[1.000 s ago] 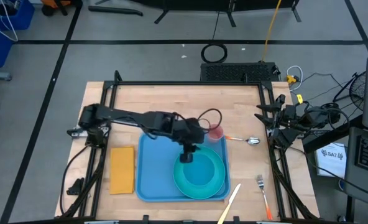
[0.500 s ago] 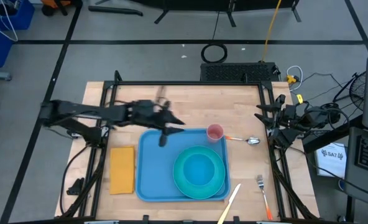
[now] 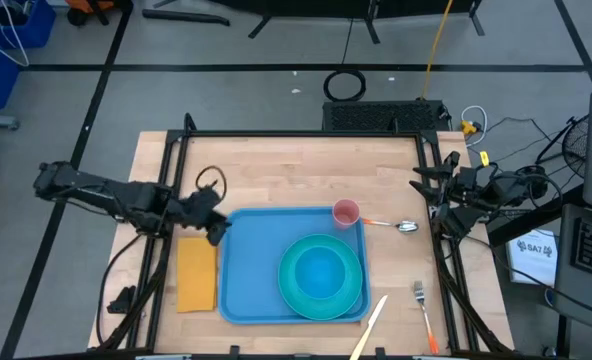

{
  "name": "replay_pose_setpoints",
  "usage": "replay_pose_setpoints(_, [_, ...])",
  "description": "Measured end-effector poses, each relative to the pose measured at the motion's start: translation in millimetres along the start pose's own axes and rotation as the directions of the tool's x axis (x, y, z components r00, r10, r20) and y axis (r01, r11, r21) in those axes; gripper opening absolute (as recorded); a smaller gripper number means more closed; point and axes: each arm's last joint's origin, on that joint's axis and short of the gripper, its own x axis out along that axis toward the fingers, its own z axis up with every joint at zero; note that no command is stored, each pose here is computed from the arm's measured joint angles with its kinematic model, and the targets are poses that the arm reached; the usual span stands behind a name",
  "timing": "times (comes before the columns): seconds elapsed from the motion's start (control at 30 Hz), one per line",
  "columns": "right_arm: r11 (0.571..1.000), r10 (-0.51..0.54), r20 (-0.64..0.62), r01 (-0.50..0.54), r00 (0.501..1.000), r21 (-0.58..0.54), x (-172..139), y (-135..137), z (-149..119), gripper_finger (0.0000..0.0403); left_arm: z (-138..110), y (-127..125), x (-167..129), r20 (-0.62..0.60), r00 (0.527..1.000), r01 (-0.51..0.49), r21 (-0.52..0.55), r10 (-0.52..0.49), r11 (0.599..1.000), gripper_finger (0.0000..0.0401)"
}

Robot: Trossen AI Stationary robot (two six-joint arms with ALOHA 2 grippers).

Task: Set up tray
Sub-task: Put the yellow napkin on the blue serving tray to the left of the blue plate

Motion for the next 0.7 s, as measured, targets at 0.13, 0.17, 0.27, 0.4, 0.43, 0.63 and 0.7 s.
replay_pose_setpoints(0.13, [1.0, 0.0, -0.009, 0.0, 1.0, 0.004, 0, 0, -1, 0.0167, -24, 13, -4, -0.145, 0.97, -0.223, -0.206, 0.196, 0.953, 0.0129])
replay_pose_setpoints(0.17, [1.0, -0.001, -0.01, 0.001, 1.0, 0.005, 0, 0, -1, 0.0167, -30, 17, -7, -0.175, 0.954, -0.281, -0.24, 0.243, 0.929, 0.0129])
replay_pose_setpoints(0.27, [1.0, -0.017, -0.016, 0.017, 1.0, 0.006, 0, 0, -2, 0.0167, -41, 19, -11, -0.161, 0.943, -0.326, -0.263, 0.292, 0.908, 0.0129])
replay_pose_setpoints(0.4, [0.999, -0.009, -0.022, 0.008, 1.0, -0.051, -7, -7, 7, 0.0167, -47, 11, -18, 0.035, 0.974, -0.216, -0.185, 0.226, 0.959, 0.0129])
replay_pose_setpoints(0.43, [0.999, 0.019, -0.008, -0.019, 1.0, -0.037, -11, -11, 13, 0.0167, -48, 9, -19, 0.076, 0.975, -0.192, -0.166, 0.206, 0.967, 0.0129])
replay_pose_setpoints(0.63, [0.99, 0.136, -0.016, -0.137, 0.991, -0.022, -23, -20, 14, 0.0167, -54, 6, -25, 0.184, 0.971, -0.134, -0.104, 0.151, 0.986, 0.0129])
replay_pose_setpoints(0.7, [0.994, 0.11, -0.026, -0.11, 0.994, -0.009, -22, -20, 11, 0.0167, -54, 6, -26, 0.199, 0.968, -0.134, -0.095, 0.15, 0.986, 0.0129])
